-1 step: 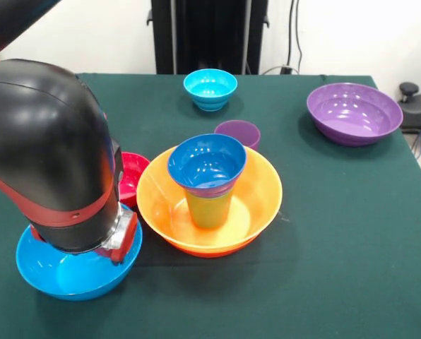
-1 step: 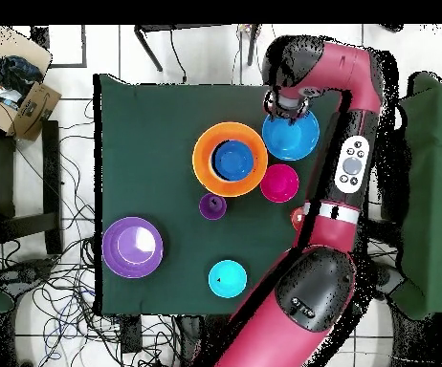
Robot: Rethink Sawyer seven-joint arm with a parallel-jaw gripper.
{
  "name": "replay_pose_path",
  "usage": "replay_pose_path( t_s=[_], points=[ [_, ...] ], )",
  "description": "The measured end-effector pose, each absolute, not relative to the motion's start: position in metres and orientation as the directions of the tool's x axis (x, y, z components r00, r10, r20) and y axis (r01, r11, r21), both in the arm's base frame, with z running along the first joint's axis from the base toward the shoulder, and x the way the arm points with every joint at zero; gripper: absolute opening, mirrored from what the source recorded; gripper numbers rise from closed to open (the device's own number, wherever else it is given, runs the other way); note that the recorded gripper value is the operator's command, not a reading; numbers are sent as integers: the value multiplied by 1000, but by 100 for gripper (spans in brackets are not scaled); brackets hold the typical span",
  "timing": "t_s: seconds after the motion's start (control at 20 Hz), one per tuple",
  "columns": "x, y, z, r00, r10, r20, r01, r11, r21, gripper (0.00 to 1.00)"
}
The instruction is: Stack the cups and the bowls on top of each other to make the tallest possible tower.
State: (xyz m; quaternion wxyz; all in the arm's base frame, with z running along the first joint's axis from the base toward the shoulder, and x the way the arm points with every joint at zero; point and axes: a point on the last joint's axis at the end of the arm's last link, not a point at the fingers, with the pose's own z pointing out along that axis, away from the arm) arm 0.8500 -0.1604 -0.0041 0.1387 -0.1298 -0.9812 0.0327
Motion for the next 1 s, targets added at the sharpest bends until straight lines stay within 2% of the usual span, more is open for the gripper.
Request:
replay_pose_path(
  t_s=[0.5,1.0],
  points=[
    [849,-156,-11,-948,235,213,237,971,-14,100],
    [842,-162,-23,-950,238,203,241,970,-7,100]
  ],
)
